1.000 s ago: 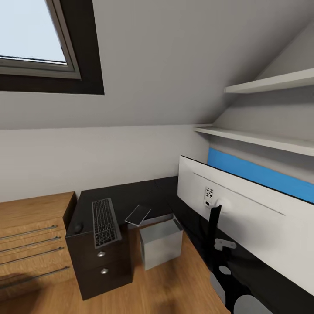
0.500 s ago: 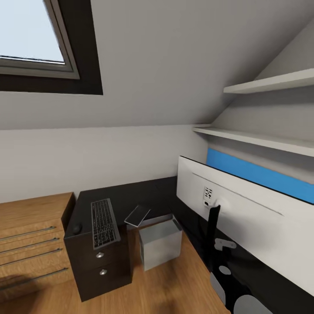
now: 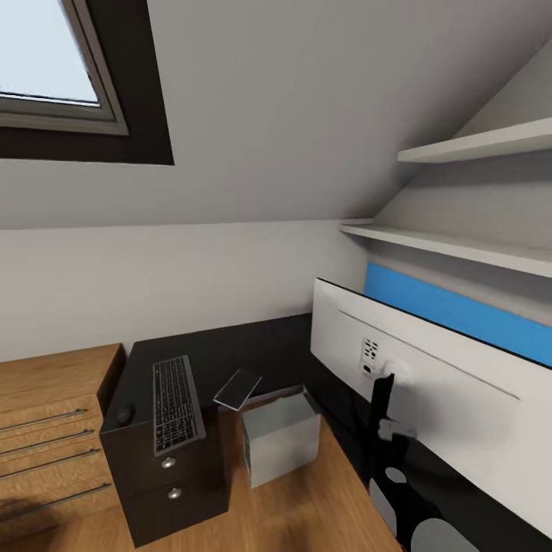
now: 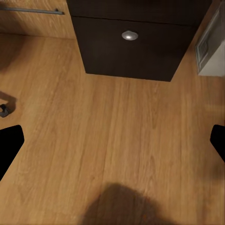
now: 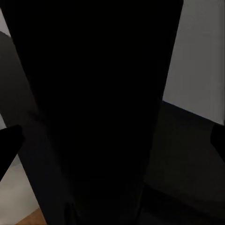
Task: In the bedroom, organize the workspace by keeping the computer under the desk, ensuring the monitor is on the desk, placing the keyboard on the desk next to the monitor, placing the mouse on the desk next to the keyboard, moving the folder from the swivel chair onto the desk next to the mouse, stacking the notebook on top of the folder with the pen on top of the notebook, and positioning the swivel chair next to the desk.
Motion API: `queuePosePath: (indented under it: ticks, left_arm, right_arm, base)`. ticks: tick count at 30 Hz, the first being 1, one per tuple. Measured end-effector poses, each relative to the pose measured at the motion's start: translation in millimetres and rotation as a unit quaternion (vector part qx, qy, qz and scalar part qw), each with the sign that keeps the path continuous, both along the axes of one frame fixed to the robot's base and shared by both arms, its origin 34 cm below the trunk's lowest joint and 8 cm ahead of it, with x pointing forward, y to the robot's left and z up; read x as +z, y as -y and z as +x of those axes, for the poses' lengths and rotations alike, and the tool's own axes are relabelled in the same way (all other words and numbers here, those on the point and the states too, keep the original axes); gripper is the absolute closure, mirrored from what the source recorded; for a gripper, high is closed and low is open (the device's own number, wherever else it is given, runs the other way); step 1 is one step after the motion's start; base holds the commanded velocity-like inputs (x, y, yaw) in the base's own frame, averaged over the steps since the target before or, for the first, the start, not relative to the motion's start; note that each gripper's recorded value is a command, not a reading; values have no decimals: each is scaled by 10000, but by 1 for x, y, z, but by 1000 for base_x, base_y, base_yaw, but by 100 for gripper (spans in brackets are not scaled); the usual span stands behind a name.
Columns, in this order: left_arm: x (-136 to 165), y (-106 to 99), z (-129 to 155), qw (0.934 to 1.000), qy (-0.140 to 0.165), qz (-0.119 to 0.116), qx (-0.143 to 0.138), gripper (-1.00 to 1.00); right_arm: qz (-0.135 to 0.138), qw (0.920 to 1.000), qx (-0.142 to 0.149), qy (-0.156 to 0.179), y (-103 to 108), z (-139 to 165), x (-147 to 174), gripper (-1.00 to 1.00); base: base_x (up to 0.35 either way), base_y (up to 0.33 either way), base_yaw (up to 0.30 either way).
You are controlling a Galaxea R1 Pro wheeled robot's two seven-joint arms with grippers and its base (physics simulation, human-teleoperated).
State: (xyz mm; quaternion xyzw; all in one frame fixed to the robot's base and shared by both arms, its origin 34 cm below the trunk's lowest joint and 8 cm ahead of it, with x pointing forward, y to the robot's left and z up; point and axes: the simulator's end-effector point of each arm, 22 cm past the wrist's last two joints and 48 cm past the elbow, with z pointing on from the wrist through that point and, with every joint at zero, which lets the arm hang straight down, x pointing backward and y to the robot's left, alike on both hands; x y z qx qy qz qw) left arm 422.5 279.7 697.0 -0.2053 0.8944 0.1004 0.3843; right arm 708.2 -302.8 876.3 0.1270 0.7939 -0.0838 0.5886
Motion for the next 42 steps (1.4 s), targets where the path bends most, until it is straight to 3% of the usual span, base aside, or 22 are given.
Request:
queuePosePath:
  ticks: [28, 29, 42]
  left_arm:
    - [0, 0, 0, 10000, -3, -2, 6, -100]
    - [0, 0, 0, 10000, -3, -2, 6, -100]
    - [0, 0, 0, 10000, -3, -2, 7, -100]
  right_arm:
    - [-57, 9999, -105, -20, 3, -1, 0, -100]
    - [-58, 9999, -104, -21, 3, -1, 0, 100]
    - [-78, 9999, -97, -16, 3, -1, 1, 100]
  base:
    - [16, -11, 0]
    - [0, 0, 0]
    - [0, 0, 0]
